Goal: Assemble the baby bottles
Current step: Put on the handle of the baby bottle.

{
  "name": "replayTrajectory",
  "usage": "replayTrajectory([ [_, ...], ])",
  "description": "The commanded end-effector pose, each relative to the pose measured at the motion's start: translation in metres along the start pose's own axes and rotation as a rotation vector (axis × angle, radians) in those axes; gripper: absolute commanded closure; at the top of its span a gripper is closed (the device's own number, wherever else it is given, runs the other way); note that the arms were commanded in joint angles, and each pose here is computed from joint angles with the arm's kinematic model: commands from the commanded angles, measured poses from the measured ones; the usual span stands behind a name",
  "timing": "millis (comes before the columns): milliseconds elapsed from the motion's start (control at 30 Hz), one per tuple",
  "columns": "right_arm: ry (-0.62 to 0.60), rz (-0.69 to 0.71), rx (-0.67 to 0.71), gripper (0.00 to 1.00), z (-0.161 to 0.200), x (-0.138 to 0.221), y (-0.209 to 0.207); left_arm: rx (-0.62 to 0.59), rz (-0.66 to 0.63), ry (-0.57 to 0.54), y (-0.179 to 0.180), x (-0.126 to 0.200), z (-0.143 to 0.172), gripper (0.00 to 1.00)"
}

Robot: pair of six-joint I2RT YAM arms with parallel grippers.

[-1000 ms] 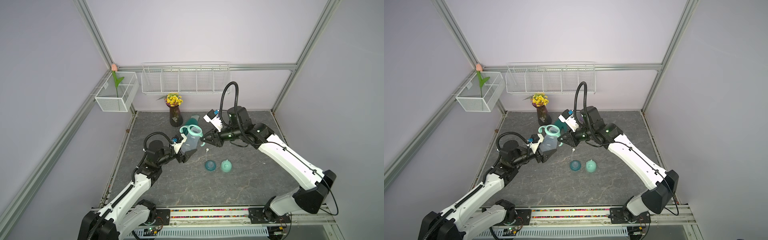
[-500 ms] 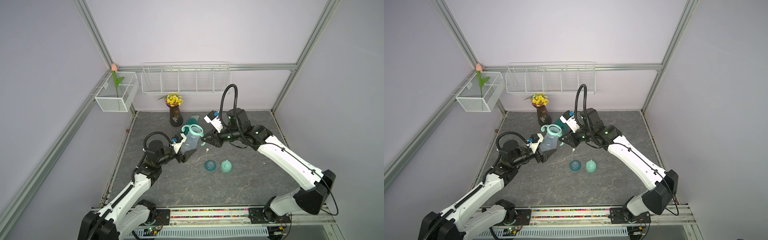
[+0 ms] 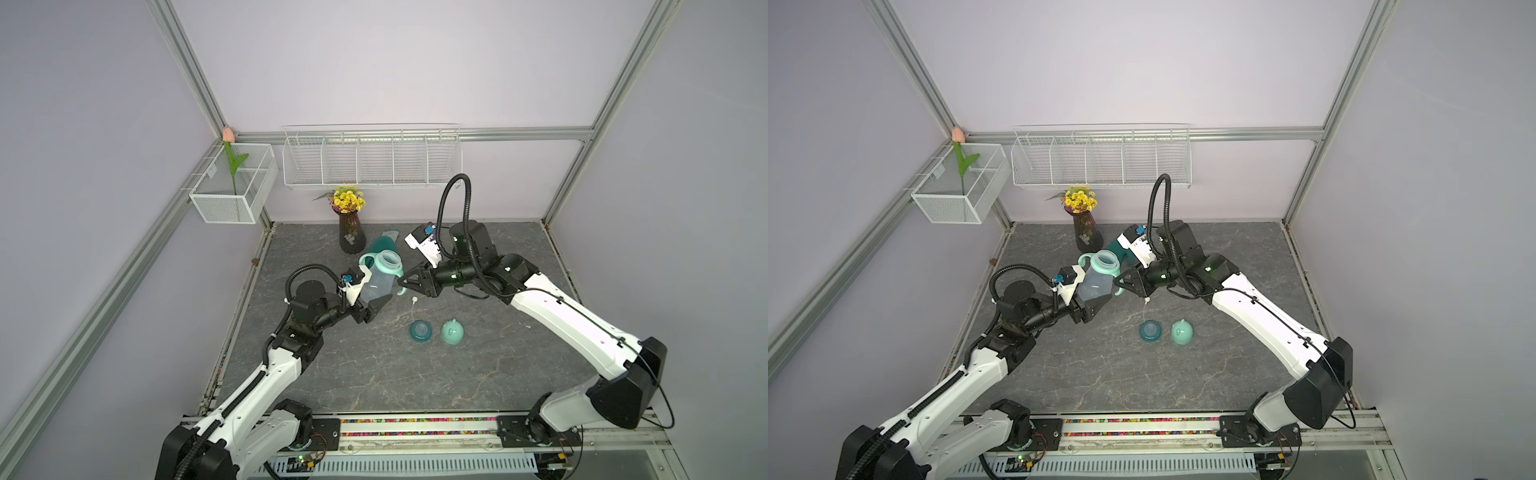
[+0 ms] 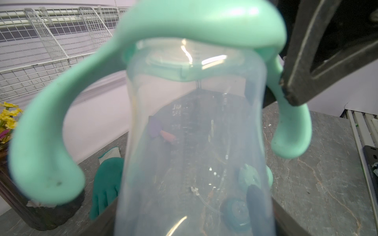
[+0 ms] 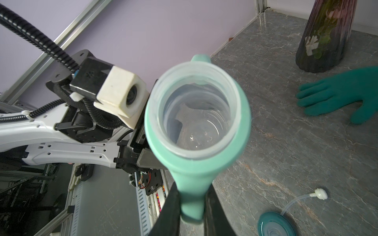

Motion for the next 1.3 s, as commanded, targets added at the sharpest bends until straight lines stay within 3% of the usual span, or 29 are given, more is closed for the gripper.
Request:
replayTrajectory([
  [0,0.032,-0.028,-0.037,0.93,0.008,-0.011,-0.001,-0.051,-0.01,-0.092,-0.003,0.005,-0.023,1.0],
  [200,0.049,-0.035,-0.041,0.92,0.011,-0.02,0.002,-0.047,-0.018,-0.1,-0.002,0.005,-0.024,1.0],
  [333,0.053,-0.027,-0.036,0.83,0.012,-0.02,0.003,-0.049,-0.018,-0.1,-0.002,0.005,-0.023,1.0],
  [400,0.049,-0.012,-0.025,0.61,0.011,-0.016,0.004,-0.047,-0.022,-0.1,-0.002,0.005,-0.023,1.0],
  [533,0.024,0.034,0.015,0.35,0.007,-0.004,0.006,-0.044,-0.03,-0.096,0.0,0.005,-0.019,1.0],
  [700,-0.019,0.126,0.082,0.17,0.006,0.018,0.009,-0.045,-0.067,-0.112,0.003,0.006,-0.019,1.0],
  [833,-0.008,0.273,0.09,0.15,0.029,0.025,-0.004,-0.032,-0.182,-0.146,0.013,0.01,-0.019,1.0],
  [967,0.1,0.41,0.03,0.16,0.079,0.009,-0.031,-0.019,-0.282,-0.18,0.02,0.018,-0.018,1.0],
  [1267,0.317,0.475,-0.083,0.15,0.16,-0.046,-0.064,-0.014,-0.294,-0.174,0.016,0.027,-0.015,1.0],
])
Point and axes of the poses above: each gripper's point midway between its finger pads, its own x axis back along the fingers, its own y axis along the line the jaws close on, z = x × y, the point moved 7 cm from there along x, back along the fingers, and after that the axes turned 11 degrees about x, right-handed, at the moved point
